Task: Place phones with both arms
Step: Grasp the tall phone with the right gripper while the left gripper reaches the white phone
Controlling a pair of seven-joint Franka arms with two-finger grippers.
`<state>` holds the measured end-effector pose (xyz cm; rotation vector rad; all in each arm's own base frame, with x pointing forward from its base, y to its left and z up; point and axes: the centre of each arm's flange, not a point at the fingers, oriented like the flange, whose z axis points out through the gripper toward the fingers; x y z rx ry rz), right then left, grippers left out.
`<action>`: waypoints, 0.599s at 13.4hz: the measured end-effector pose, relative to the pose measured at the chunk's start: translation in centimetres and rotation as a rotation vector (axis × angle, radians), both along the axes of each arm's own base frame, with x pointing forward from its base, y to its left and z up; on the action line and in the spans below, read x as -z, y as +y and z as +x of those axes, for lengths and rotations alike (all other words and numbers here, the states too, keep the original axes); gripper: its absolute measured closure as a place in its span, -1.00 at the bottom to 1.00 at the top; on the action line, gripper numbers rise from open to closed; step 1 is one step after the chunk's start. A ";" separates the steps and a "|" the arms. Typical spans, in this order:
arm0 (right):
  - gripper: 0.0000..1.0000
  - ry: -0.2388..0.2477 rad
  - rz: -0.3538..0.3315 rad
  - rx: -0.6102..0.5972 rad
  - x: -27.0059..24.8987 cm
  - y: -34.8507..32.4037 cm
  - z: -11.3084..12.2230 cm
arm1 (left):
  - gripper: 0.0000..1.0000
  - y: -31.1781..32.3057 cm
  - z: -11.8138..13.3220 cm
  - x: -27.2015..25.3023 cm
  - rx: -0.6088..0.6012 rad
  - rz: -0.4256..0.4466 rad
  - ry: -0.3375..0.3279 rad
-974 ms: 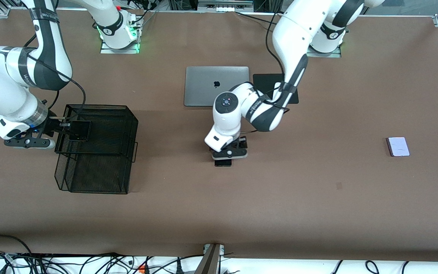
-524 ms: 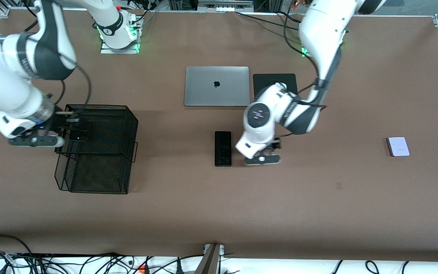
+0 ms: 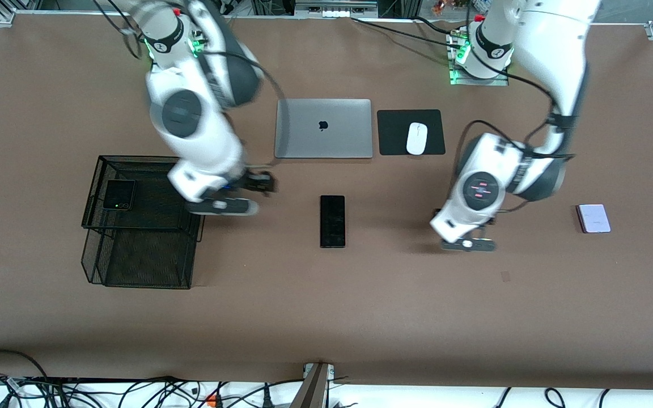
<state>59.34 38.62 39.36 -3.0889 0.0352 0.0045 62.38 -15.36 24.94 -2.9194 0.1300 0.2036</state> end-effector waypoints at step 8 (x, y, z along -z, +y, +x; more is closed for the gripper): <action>-0.99 -0.142 0.027 -0.047 18.4 14.1 -2.9 | -1.00 23.5 1.4 -4.7 0.061 -0.056 -0.006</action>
